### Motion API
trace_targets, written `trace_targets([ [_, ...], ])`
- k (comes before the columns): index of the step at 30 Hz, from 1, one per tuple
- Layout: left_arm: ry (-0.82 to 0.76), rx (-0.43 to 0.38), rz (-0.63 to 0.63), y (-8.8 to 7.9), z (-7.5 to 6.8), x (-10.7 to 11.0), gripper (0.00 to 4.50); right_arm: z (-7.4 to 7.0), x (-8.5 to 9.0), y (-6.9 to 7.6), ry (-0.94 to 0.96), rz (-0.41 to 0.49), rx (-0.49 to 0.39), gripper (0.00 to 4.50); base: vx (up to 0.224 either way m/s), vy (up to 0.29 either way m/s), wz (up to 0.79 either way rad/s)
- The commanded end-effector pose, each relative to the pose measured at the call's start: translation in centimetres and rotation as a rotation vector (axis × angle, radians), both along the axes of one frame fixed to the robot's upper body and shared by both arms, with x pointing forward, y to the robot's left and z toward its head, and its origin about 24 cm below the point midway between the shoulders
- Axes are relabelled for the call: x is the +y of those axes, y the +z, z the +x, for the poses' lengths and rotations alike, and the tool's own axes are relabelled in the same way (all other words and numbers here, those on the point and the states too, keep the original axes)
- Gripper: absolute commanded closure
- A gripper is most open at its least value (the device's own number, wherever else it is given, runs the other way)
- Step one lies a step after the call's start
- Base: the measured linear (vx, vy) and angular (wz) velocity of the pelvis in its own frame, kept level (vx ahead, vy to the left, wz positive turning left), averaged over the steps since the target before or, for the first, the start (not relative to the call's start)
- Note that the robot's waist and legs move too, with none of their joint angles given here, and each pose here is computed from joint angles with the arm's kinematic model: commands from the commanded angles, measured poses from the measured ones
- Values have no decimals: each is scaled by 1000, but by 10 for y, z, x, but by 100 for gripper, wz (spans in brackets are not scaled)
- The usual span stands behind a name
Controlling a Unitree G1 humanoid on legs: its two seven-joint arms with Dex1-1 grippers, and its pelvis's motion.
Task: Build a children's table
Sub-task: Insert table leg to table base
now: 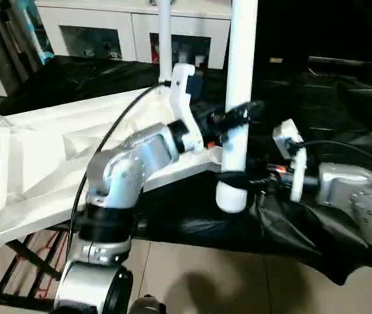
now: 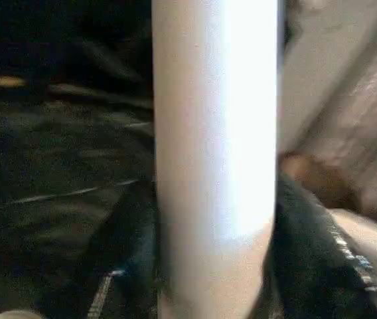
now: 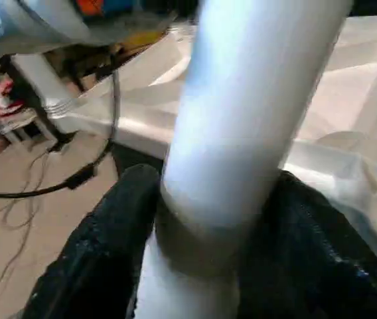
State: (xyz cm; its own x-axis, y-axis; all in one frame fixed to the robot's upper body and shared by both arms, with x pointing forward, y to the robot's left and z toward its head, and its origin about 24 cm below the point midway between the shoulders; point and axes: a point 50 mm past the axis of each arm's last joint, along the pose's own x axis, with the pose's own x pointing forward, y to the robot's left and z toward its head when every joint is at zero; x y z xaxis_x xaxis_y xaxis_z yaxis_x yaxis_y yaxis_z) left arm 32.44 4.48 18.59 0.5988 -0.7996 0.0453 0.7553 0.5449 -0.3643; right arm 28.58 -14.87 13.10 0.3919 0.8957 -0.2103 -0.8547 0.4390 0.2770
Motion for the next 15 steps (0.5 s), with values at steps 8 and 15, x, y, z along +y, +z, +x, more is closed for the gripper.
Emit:
trace_targets([
  [8,80,-96,69,15,-1,-8,269,8,3,6,-63,8,-2,141,0,0,0],
  [15,91,-114,52,19,-1,-9,269,10,2,3,-79,4,39,141,0,0,0],
])
